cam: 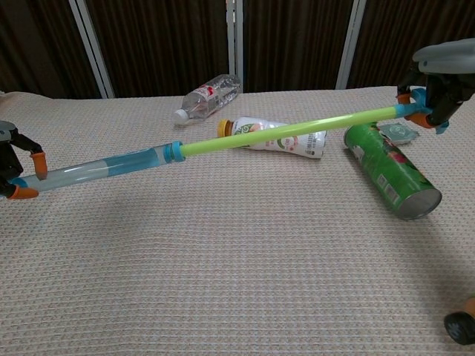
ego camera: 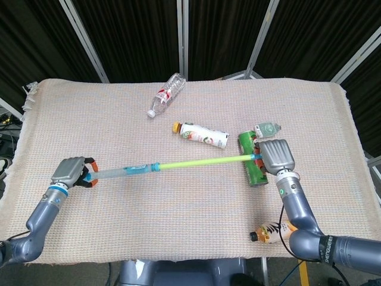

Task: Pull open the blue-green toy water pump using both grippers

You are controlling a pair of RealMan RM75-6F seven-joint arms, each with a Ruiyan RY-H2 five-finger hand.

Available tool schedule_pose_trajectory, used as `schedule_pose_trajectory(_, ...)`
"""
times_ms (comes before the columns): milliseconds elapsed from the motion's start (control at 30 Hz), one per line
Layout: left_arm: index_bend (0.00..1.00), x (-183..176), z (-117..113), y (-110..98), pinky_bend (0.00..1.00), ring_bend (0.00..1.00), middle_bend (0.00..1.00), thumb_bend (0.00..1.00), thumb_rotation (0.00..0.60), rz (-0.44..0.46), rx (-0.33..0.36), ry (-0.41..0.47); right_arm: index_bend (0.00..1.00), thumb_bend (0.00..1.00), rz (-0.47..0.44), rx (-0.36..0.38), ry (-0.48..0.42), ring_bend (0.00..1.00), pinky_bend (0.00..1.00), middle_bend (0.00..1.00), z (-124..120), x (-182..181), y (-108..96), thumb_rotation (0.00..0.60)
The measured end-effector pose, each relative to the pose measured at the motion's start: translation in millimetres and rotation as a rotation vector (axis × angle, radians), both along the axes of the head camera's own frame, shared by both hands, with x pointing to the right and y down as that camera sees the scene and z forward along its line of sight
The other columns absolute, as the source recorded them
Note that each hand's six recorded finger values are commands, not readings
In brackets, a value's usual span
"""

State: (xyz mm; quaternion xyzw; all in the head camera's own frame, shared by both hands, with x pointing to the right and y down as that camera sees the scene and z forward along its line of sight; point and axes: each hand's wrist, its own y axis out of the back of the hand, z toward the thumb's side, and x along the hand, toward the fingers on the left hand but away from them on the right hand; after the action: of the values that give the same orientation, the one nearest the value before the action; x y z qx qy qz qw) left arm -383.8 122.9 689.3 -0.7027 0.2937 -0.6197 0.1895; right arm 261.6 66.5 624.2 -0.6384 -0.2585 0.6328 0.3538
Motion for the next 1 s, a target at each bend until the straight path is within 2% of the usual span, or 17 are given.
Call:
schedule_pose_trajectory(367,0.78,-5,0,-1,1.0,0.83,0.9,0.58,0.6,-0.004,-0.009,-0.015,0.69,0.51,0.011,0.003,0.003,1.0,1.0,1.0,0,7,-2,0.6)
schedule_pose_trajectory(433,0.76,-4,1,-1,1.0,0.83,0.9,0.58,0.6,-0.004,-0.005,-0.019,0.64,0.5,0.011,0.002,0.002,1.0,1.0,1.0,1,7,-2,0.6)
schedule_pose_trajectory(500,0.68,-4,1,-1,1.0,0.83,0.9,0.58,0.6,-0.006,-0.002,-0.021,0.51,0.4,0.01,0.0,0.001,1.0,1.0,1.0,2,7,-2,0.6)
schedule_pose_trajectory(533,0.57,-4,1,-2,1.0,0.83,0.9,0.58,0.6,-0.005,0.001,-0.022,0.39,0.28,0.009,-0.002,0.0,1.0,1.0,1.0,2,7,-1,0.6)
schedule_pose_trajectory(600,0.26,-3,1,-2,1.0,0.83,0.9,0.57,0.6,-0.002,0.005,-0.026,0.21,0.08,0.006,-0.009,-0.002,1.0,1.0,1.0,3,7,0,0.6)
schedule_pose_trajectory(633,0.17,-3,1,-2,1.0,0.83,0.9,0.57,0.6,0.0,0.008,-0.027,0.14,0.02,0.003,-0.015,-0.003,1.0,1.0,1.0,4,8,1,0.6)
schedule_pose_trajectory(667,0.07,-4,1,-2,1.0,0.83,0.9,0.57,0.6,0.0,0.009,-0.028,0.1,0.0,0.0,-0.021,-0.002,1.0,1.0,1.0,5,8,1,0.6)
schedule_pose_trajectory(767,0.0,-6,1,-3,1.0,0.83,0.89,0.57,0.6,-0.005,0.016,-0.03,0.01,0.0,-0.002,-0.033,-0.003,1.0,1.0,1.0,6,11,3,0.6)
schedule_pose_trajectory(1000,0.0,-20,-5,-8,1.0,0.81,0.86,0.57,0.6,-0.031,0.042,-0.051,0.0,0.0,0.001,-0.037,-0.016,1.0,1.0,0.99,1,17,8,0.6)
